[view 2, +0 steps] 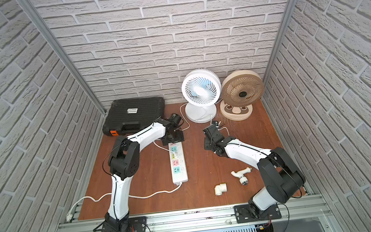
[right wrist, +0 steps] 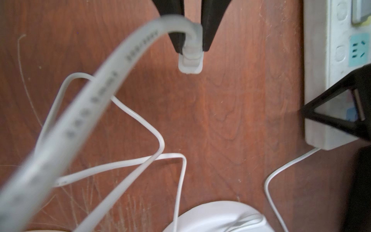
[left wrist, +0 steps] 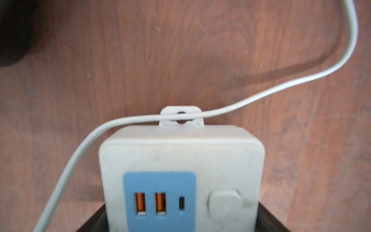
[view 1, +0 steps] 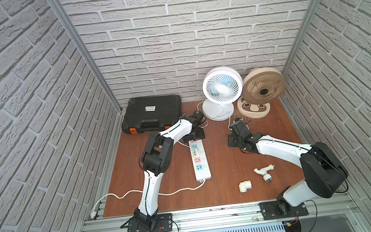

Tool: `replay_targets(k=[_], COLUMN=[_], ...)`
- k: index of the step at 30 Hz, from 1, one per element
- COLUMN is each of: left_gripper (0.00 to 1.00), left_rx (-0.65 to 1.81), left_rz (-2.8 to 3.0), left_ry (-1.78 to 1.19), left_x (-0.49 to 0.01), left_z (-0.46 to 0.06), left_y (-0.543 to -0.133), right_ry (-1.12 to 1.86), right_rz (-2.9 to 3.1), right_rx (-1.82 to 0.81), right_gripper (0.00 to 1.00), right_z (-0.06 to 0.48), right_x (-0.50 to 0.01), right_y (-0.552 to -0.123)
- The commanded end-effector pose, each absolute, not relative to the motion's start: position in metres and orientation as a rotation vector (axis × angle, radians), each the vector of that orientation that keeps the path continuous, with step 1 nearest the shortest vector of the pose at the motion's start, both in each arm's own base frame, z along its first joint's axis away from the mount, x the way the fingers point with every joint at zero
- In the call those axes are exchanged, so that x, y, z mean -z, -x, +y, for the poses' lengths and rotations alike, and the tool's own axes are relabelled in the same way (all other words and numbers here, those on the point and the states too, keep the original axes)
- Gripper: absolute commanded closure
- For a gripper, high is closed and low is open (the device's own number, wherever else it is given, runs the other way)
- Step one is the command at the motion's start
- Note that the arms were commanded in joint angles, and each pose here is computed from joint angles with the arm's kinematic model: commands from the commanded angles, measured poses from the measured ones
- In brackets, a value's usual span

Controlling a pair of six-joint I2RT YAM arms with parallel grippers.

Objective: Unplug the desk fan from the power strip
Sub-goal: Place the plug at the center of the board.

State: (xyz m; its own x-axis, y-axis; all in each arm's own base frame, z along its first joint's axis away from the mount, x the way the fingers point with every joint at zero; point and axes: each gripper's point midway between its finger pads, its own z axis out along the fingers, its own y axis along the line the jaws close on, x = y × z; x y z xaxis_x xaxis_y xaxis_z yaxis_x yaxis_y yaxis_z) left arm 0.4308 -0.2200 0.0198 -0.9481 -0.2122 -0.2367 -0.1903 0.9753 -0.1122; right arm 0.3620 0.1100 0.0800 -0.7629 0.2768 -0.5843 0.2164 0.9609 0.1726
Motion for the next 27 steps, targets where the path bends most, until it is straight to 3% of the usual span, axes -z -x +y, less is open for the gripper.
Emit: replay_targets(k=[1, 17, 27], left_gripper=[1.00, 1.00, 1.00], left_rx=[-0.019, -0.111, -0.118], left_rz=[3.052, 3.060, 3.082], left_ry=[0.418, 0.465, 0.491], left_x=[0.037, 0.027, 0.027], left_z=[-0.198, -0.185, -0.184], left_y=[-0.388, -0.380, -0.374], right_ry=[-0.385, -0.611, -0.607], right_rz=[2.459, 2.541, 2.569], right_rx=[-0.146, -0.091, -0.080], right_gripper=[0.97, 0.95, 0.65], right_z=[0.093, 0.022, 0.017], right_x=[-0.077, -0.042, -0.045], right_y=[-0.373, -0.406, -0.399])
